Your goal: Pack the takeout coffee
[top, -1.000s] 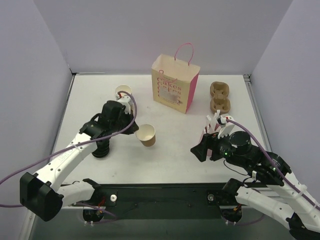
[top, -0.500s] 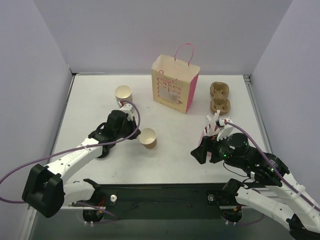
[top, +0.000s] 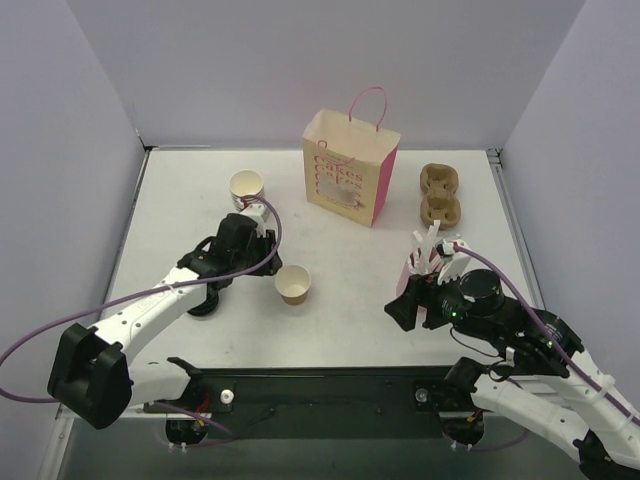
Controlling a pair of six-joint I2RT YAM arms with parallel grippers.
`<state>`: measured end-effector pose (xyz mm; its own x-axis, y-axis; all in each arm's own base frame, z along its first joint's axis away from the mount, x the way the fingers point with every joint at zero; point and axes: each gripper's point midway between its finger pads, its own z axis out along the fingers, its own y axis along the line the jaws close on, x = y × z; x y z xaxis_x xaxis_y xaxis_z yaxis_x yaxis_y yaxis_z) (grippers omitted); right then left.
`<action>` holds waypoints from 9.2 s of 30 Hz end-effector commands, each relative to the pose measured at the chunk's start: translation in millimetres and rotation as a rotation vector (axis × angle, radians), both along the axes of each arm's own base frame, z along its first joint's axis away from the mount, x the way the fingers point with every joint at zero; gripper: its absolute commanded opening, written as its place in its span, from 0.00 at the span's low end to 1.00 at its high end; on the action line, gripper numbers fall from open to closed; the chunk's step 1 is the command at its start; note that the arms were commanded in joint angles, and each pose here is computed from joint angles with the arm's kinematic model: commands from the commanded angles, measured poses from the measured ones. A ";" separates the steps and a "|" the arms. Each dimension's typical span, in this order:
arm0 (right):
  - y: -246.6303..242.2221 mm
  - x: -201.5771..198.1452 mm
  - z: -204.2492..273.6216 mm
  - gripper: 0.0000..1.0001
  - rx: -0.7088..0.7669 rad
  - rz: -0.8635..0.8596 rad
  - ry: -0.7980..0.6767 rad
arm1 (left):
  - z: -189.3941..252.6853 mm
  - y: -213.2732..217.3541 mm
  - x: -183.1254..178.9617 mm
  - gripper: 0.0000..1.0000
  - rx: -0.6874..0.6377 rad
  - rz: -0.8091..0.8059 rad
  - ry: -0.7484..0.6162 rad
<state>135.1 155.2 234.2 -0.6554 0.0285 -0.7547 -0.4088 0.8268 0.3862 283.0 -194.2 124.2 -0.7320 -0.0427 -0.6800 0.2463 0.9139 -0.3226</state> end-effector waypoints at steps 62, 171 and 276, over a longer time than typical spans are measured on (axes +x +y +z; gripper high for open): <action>-3.1 -5.5 14.2 0.75 0.023 -0.010 0.008 | 12.2 153.2 5.5 0.41 0.775 0.221 0.075; 172.1 84.7 80.6 0.48 0.710 -0.207 0.088 | 262.5 -21.8 -93.3 0.00 -1.175 -0.222 -0.540; 176.8 129.6 -106.8 0.00 -0.511 -0.077 0.234 | 137.9 80.7 -64.9 0.86 -0.320 0.242 -0.528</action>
<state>256.7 342.4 121.7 -0.8273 -0.2433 -0.5063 -0.3126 0.9483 0.0552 218.8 -115.1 252.0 -0.2786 -0.4024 -0.8721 0.2366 0.8513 -0.4684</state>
